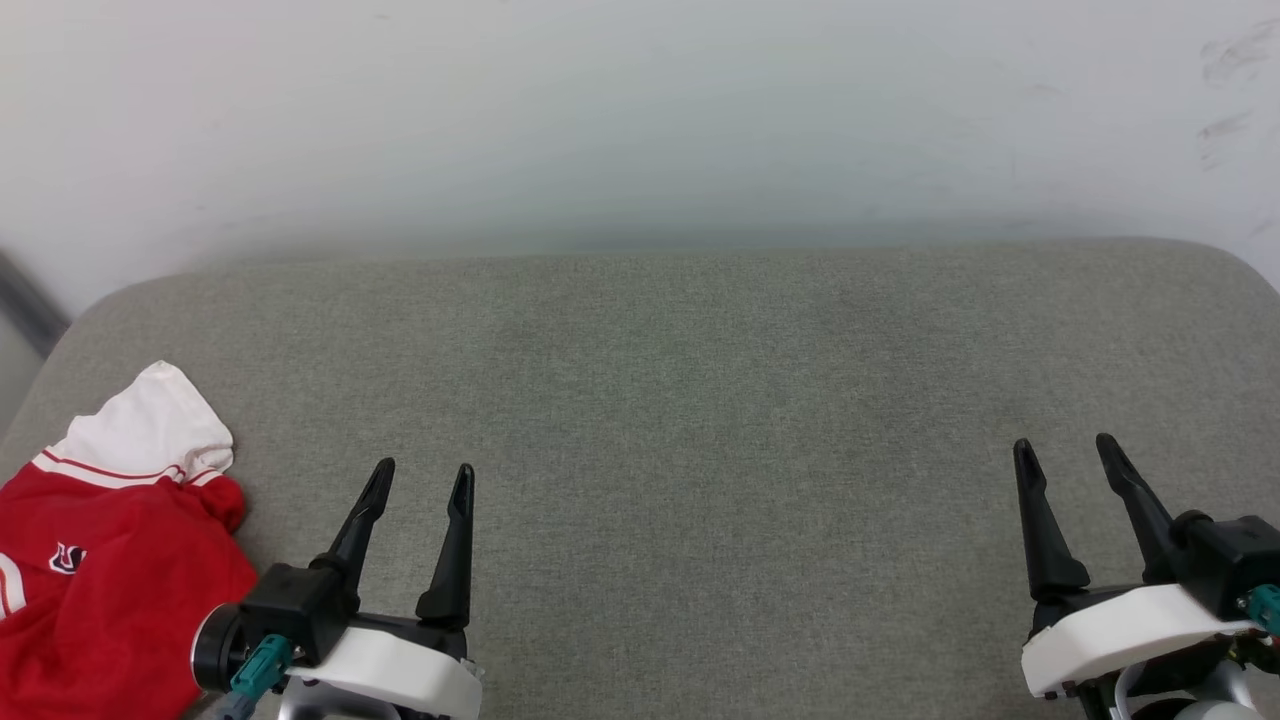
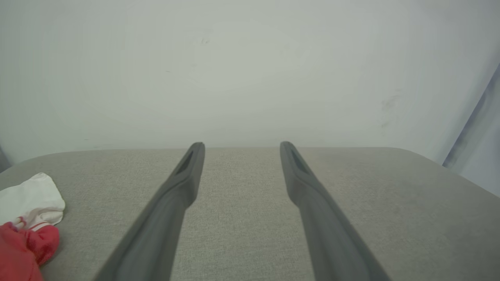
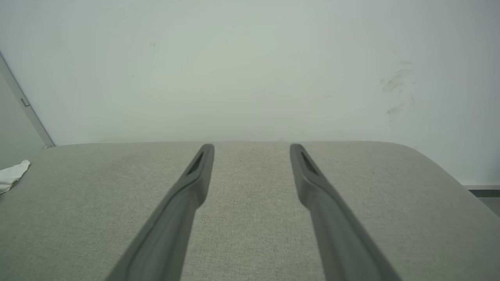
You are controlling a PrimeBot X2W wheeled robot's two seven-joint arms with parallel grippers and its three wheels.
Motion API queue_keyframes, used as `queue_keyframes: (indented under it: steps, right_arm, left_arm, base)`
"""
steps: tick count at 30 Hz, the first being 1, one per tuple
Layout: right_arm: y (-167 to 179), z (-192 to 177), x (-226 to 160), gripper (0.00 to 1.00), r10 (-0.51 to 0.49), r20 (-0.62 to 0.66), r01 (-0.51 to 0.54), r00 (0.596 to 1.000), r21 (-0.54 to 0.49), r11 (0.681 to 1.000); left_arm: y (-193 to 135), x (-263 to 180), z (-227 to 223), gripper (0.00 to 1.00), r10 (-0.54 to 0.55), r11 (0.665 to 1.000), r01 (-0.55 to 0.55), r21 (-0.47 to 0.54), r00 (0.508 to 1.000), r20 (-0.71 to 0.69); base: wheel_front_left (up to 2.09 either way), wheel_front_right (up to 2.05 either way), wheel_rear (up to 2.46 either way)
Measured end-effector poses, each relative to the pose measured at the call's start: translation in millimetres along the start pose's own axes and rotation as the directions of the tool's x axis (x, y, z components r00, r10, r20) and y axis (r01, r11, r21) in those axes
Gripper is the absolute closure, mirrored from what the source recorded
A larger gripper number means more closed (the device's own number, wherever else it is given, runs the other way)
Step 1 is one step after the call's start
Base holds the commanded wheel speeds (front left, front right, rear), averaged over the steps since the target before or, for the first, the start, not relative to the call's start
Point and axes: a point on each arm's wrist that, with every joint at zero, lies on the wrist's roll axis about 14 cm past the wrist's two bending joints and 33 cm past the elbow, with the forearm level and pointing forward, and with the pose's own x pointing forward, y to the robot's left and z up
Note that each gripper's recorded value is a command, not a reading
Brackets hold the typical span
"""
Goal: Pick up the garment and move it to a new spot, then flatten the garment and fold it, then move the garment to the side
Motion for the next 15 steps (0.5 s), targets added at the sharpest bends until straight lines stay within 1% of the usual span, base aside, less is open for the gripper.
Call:
queue_keyframes:
  steps: [15]
  right_arm:
    - [4.2,4.2,1.0,0.00,0.015,0.018,-0.014,1.000,-0.085,0.996]
  left_arm:
    - [5.5,-6.1,0.0,0.00,0.012,0.996,-0.013,0.085,1.000,0.008]
  base:
    - [0.00,0.00,0.00]
